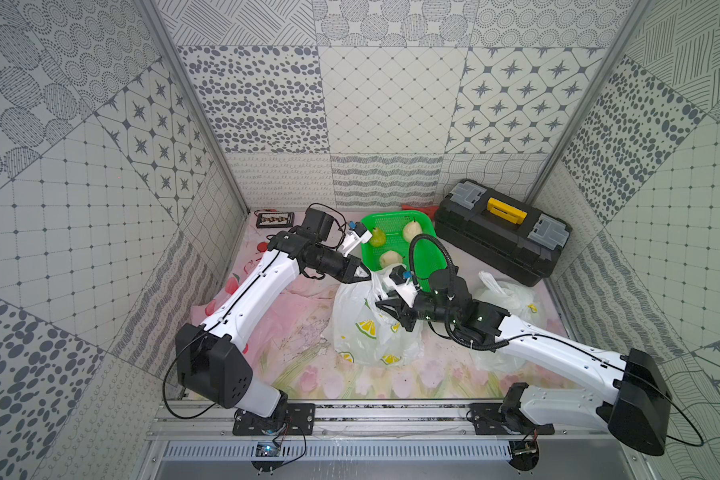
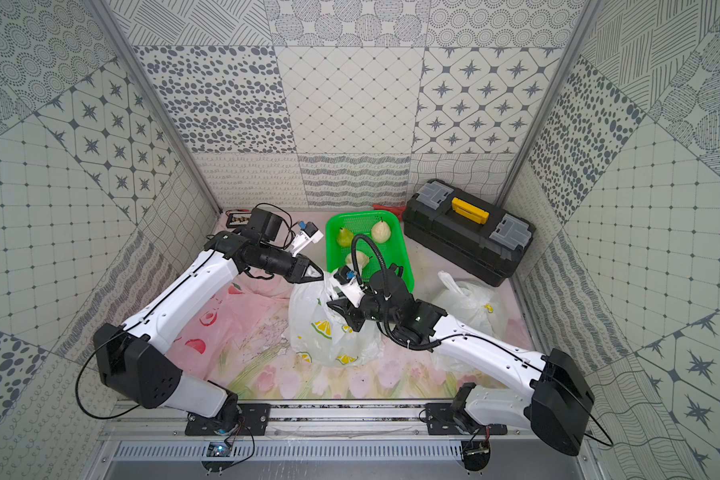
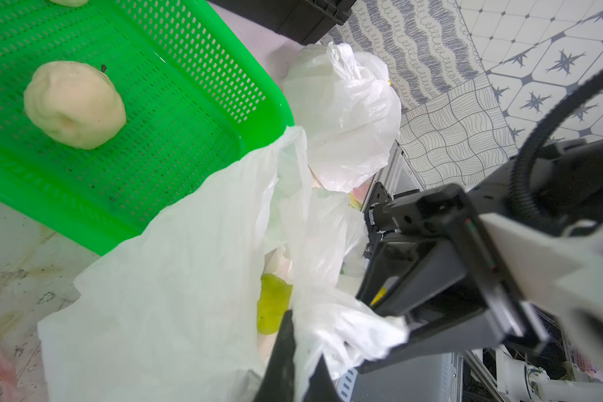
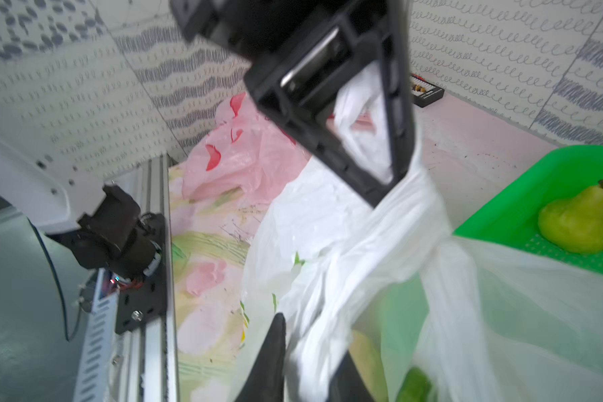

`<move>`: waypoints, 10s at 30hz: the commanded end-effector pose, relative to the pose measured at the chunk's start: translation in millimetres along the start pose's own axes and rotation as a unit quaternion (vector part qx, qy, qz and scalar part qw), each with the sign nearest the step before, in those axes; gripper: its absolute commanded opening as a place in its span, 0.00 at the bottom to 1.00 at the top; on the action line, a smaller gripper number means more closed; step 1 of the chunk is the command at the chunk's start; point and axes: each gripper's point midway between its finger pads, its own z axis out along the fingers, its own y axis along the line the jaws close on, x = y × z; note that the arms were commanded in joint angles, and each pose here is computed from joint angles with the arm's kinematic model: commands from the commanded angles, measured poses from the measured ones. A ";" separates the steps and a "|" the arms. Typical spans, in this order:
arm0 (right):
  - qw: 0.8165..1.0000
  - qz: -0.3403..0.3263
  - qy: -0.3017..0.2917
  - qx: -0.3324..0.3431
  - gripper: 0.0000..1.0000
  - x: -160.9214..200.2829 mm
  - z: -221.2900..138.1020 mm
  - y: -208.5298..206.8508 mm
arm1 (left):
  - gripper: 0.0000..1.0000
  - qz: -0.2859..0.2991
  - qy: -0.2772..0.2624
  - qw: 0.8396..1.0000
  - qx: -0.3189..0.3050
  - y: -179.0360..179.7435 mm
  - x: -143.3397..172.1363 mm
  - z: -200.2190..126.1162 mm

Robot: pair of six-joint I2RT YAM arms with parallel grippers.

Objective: Place the pears into plastic bags & tie knots
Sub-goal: Tie the plastic bag at the center of the board.

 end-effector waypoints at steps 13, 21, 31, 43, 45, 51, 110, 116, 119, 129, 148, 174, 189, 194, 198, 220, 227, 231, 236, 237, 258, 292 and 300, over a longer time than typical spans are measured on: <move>0.990 0.062 -0.113 0.061 0.27 -53.2 -27.0 -47.4 | 0.00 0.034 -0.015 0.999 -0.034 3.3 -3.2 -9.9; 0.933 0.349 -0.052 0.075 0.54 -62.7 -75.5 -99.6 | 0.00 0.085 -0.043 0.993 -0.071 12.5 -10.7 -12.9; 0.892 0.451 -0.023 0.027 0.58 -99.4 -62.2 -101.8 | 0.00 0.093 -0.038 0.993 -0.065 6.4 -8.4 -9.2; 0.888 0.459 -0.010 0.003 0.36 -108.8 -36.2 -107.1 | 0.00 0.099 -0.035 0.993 -0.062 1.8 -7.5 -7.7; 0.888 0.460 -0.004 0.005 0.33 -106.5 -34.4 -107.0 | 0.00 0.102 -0.038 0.992 -0.063 0.4 -8.7 -9.4; 0.906 0.422 -0.024 0.014 0.00 -114.2 -39.8 -108.4 | 0.00 0.106 -0.041 0.991 -0.068 -2.1 -10.2 -13.6; 0.997 -0.071 -0.033 0.006 0.07 -18.4 32.9 -25.1 | 0.03 -0.002 -0.005 1.000 -0.015 11.4 1.8 11.6; 0.998 -0.056 -0.022 -0.007 0.39 -25.4 4.9 -21.0 | 0.00 0.038 -0.035 0.997 -0.058 16.2 -1.9 2.3; 0.998 -0.041 -0.037 -0.004 0.47 -44.8 -26.3 -26.2 | 0.00 0.072 -0.049 0.993 -0.074 13.1 -1.0 -1.5; 0.998 -0.052 0.017 0.001 0.66 -59.6 -34.3 -45.2 | 0.00 0.138 -0.050 0.986 -0.080 -4.5 2.4 -0.3; 0.994 0.057 0.045 -0.078 0.56 -47.8 27.3 -48.4 | 0.00 0.162 -0.065 0.982 -0.073 -27.6 -1.0 -5.8; 0.929 0.033 -0.324 0.176 0.10 -124.1 -5.8 -106.2 | 0.57 0.128 -0.096 0.987 0.031 -92.0 31.5 -22.8; 0.927 0.080 -0.351 0.102 0.17 -111.3 -10.3 -72.5 | 0.58 0.075 -0.185 0.977 -0.070 -18.1 -20.9 -37.3; 0.923 0.098 -0.364 0.083 0.18 -121.1 -11.7 -69.5 | 0.47 0.072 -0.145 0.987 -0.011 -32.4 -4.8 16.6; 0.924 0.117 -0.360 0.061 0.18 -118.2 -7.1 -68.4 | 0.37 0.052 -0.137 0.989 -0.018 -29.1 6.8 7.8; 0.922 0.190 -0.330 -0.070 0.15 -111.9 7.1 -48.4 | 0.52 0.002 -0.183 0.981 0.063 -24.1 -23.4 -50.2; 0.919 0.198 -0.332 -0.076 0.15 -113.1 9.9 -50.4 | 0.36 -0.014 -0.166 0.983 0.078 -20.5 -18.1 -37.6; 0.918 0.201 -0.334 -0.074 0.15 -114.1 8.6 -52.4 | 0.27 -0.007 -0.161 0.984 0.078 -22.5 -15.5 -36.2; 0.918 0.209 -0.330 -0.066 0.35 -112.0 6.2 -54.5 | 0.00 0.003 -0.158 0.986 0.057 -17.7 -17.3 -37.0; 0.919 0.216 -0.326 -0.053 0.39 -109.1 3.5 -57.5 | 0.00 0.004 -0.158 0.986 0.043 -13.2 -18.0 -38.5; 0.925 0.353 -0.079 0.118 0.37 -56.6 -14.2 -16.6 | 0.00 -0.016 -0.165 0.986 -0.021 16.1 -18.4 -40.9; 0.921 0.371 -0.074 0.088 0.34 -74.5 29.4 -13.0 | 0.00 -0.019 -0.168 0.985 -0.020 13.8 -12.9 -41.7; 0.920 0.374 -0.057 0.106 0.40 -72.9 32.9 -16.9 | 0.00 -0.024 -0.172 0.985 -0.019 15.3 -13.6 -40.7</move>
